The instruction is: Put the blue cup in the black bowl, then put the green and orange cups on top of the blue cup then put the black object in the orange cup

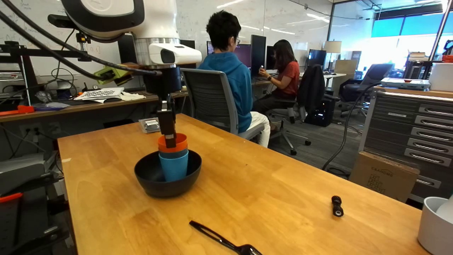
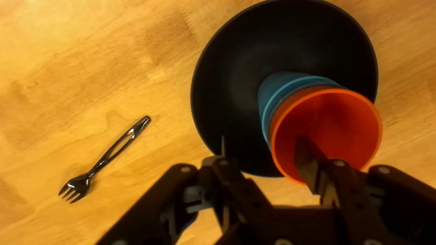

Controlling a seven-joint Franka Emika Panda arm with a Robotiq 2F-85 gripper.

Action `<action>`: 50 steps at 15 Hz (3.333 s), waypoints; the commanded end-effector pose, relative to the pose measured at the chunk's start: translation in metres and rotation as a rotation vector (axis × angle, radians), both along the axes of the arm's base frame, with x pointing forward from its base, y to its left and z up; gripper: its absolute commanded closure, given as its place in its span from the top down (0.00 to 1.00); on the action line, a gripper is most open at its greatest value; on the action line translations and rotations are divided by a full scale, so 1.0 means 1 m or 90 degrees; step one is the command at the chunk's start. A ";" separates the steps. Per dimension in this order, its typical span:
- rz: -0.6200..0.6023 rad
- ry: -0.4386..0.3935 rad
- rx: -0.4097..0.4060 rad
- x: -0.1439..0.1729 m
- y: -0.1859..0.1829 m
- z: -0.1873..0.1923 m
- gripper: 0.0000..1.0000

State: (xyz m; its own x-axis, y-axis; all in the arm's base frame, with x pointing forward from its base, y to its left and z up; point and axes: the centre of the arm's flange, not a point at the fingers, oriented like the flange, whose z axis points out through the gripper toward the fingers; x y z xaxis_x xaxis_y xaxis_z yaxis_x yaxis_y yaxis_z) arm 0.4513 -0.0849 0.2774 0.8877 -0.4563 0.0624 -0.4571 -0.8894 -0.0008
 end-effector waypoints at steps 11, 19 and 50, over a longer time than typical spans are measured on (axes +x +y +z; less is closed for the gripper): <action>0.035 -0.018 0.023 0.007 0.023 0.027 1.00; -0.009 -0.040 0.019 0.014 0.038 0.038 1.00; -0.504 -0.085 -0.087 0.033 -0.205 -0.033 1.00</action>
State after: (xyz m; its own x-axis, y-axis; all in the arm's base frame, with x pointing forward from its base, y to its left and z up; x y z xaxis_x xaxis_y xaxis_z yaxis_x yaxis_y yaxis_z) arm 0.4766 -0.2771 0.2505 0.3305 -0.9159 0.2276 -0.9389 -0.3437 -0.0198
